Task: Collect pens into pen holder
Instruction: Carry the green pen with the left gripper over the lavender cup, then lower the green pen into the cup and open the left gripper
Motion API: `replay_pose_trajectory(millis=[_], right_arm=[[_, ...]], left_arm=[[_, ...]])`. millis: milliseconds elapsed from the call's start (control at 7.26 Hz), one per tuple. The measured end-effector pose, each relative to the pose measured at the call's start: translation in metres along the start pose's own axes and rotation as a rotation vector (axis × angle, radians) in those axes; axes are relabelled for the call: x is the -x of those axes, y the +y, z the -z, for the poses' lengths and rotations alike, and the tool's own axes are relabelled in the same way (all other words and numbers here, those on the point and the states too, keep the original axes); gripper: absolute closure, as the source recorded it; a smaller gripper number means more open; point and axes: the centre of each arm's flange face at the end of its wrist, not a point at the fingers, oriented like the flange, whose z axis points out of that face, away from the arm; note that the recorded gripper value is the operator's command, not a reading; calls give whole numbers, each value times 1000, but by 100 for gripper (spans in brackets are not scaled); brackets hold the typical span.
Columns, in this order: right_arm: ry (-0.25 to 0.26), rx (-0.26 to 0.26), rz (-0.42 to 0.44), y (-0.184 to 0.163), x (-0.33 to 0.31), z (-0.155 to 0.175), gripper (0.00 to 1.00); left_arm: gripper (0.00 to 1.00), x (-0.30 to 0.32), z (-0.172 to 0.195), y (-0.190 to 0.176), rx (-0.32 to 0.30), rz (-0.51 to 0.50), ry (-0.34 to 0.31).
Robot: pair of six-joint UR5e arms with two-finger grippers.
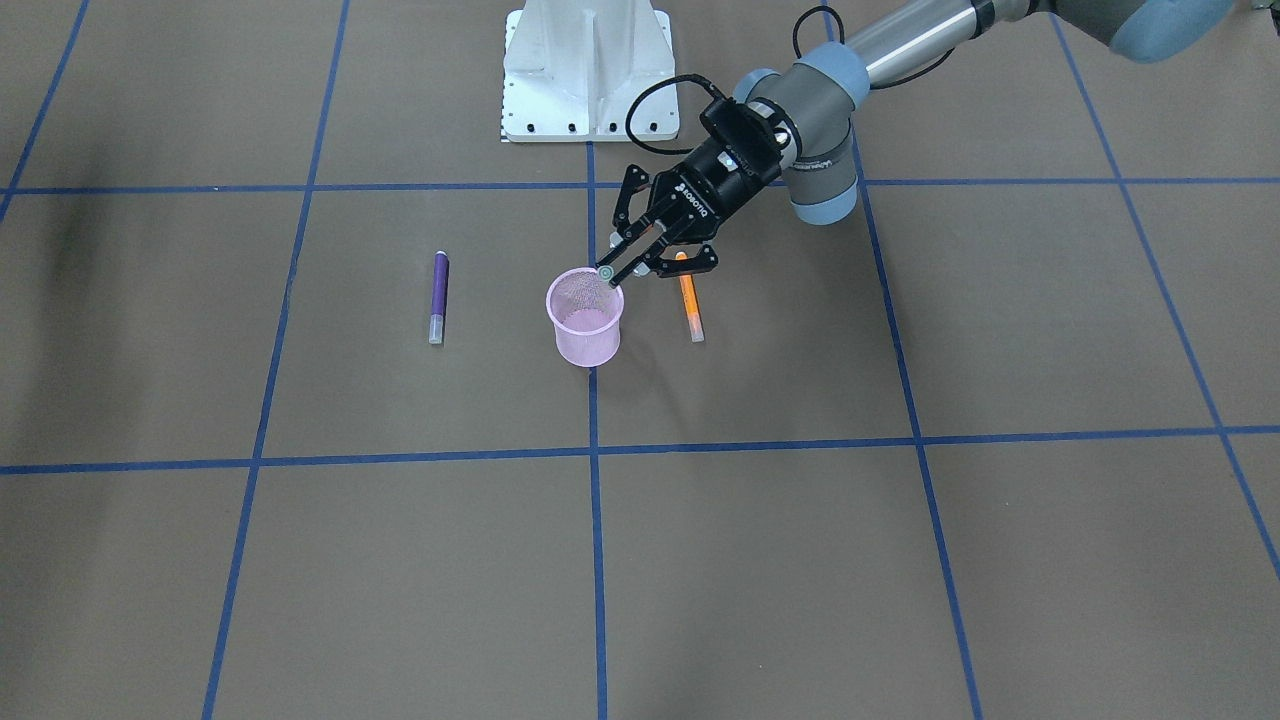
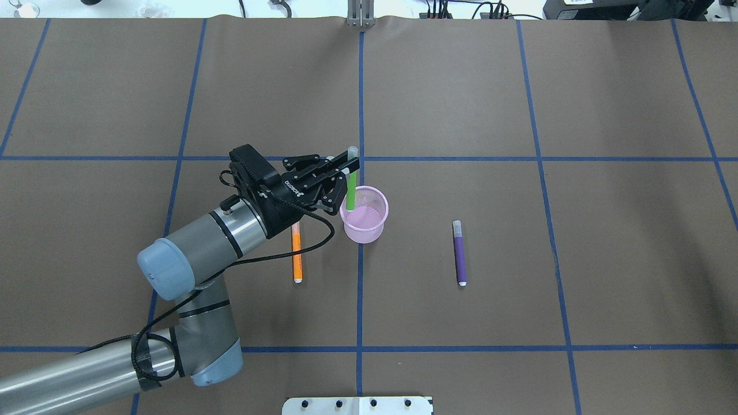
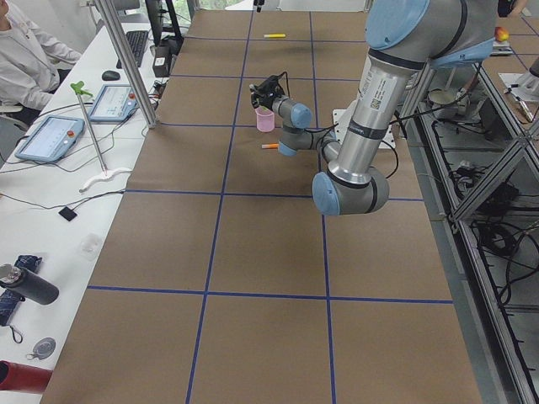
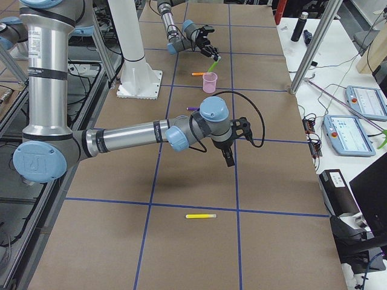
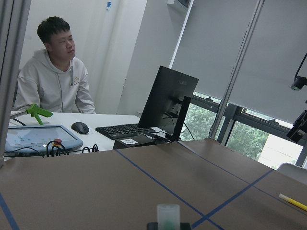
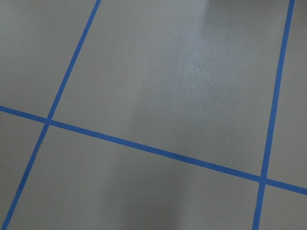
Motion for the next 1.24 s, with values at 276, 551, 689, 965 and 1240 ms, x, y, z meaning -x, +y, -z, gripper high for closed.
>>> replay_pose_trajectory(millis=[276, 551, 689, 965, 1240], right_arm=[[0, 1, 0, 0, 0, 0, 0], [-1, 0, 0, 0, 0, 0, 0], [-1, 1, -1, 0, -1, 0, 0], [3, 14, -4, 8, -8, -4, 0], [9, 32, 9, 20, -21, -8, 0]], left_arm=[[0, -4, -7, 4, 2, 3, -2], [0, -13, -9, 4, -9, 33, 7], [0, -19, -8, 6, -23, 60, 3], [0, -6, 5, 14, -22, 73, -29], [0, 72, 53, 27, 89, 1, -106]])
